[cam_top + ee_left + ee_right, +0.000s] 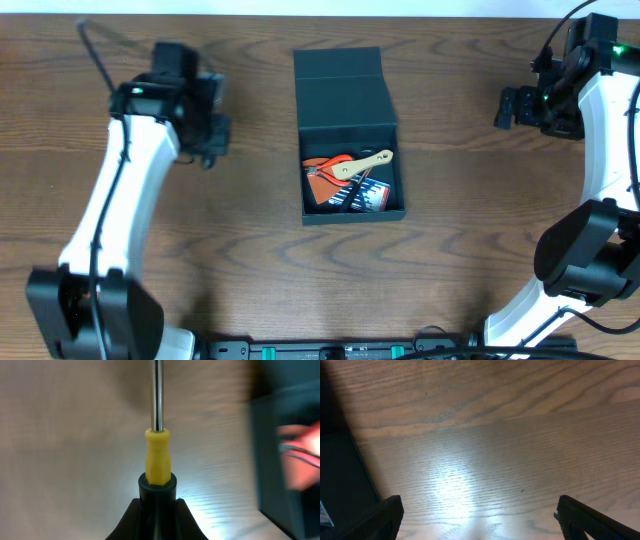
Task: Pack container
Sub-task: 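Carry the screwdriver into the green box and release it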
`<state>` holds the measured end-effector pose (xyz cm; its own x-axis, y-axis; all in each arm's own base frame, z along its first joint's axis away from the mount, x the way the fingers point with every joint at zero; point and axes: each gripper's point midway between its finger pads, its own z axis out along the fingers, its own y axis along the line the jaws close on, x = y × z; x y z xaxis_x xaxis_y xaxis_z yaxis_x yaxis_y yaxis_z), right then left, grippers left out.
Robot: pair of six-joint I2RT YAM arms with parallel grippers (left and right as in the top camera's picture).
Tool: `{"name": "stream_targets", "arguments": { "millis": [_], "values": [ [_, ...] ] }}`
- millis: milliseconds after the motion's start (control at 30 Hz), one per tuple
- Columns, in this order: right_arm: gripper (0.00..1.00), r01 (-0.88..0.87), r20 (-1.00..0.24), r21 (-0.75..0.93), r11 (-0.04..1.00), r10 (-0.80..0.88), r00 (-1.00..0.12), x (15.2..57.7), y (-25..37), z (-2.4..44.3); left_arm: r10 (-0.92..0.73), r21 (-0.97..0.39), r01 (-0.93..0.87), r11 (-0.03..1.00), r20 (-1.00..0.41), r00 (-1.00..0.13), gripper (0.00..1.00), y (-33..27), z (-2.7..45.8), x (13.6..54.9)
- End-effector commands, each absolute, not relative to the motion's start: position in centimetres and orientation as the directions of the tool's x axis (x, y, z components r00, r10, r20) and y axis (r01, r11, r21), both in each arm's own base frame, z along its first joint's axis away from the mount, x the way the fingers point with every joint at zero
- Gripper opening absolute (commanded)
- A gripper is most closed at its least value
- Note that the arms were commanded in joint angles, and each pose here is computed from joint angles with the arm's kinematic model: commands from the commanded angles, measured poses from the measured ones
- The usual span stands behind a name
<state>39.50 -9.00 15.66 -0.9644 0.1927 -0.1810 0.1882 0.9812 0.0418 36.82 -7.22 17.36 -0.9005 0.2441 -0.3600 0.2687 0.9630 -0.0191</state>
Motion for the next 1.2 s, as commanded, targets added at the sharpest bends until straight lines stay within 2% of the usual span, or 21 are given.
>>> {"name": "stream_targets", "arguments": {
  "millis": [0,133,367,467,833,1033,1067,1167],
  "values": [
    [0.99,0.187,-0.164,0.043,0.981,0.191,-0.968,39.2,-9.3,15.2,0.543,0.063,0.568,0.82,-0.399,-0.739,0.06,-11.9,19.2,35.9],
    [0.99,0.187,-0.158,0.043,0.981,0.192,-0.969,39.1,-9.3,15.2,0.749,0.126,0.777,0.617,-0.397,-0.53,0.06,-17.8,19.2,33.9],
    [0.99,0.187,-0.148,0.044,0.981,0.192,-0.97,38.8,-9.2,15.1,0.856,0.21,0.894,0.395,-0.436,-0.276,0.06,-25.0,18.3,33.6],
    [0.99,0.187,-0.148,0.044,0.981,0.192,-0.97,38.8,-9.2,15.1,0.885,0.231,0.919,0.319,-0.419,-0.202,0.06,-26.4,16.7,34.1],
    [0.99,0.187,-0.148,0.044,0.981,0.192,-0.97,38.8,-9.2,15.1,0.925,0.124,0.947,0.296,-0.285,-0.252,0.06,-27.1,7.4,35.1],
    [0.99,0.187,-0.148,0.044,0.981,0.192,-0.97,38.8,-9.2,15.1,0.933,0.094,0.951,0.293,-0.246,-0.263,0.07,-26.8,5.5,34.8],
    [0.99,0.187,-0.147,0.044,0.981,0.192,-0.97,38.8,-9.2,15.1,0.933,0.093,0.952,0.293,-0.245,-0.263,0.13,-26.8,5.5,34.8],
    [0.99,0.187,-0.148,0.044,0.981,0.192,-0.97,38.8,-9.2,15.1,0.934,0.09,0.952,0.293,-0.241,-0.265,0.68,-26.7,5.6,34.6]
  ]
}}
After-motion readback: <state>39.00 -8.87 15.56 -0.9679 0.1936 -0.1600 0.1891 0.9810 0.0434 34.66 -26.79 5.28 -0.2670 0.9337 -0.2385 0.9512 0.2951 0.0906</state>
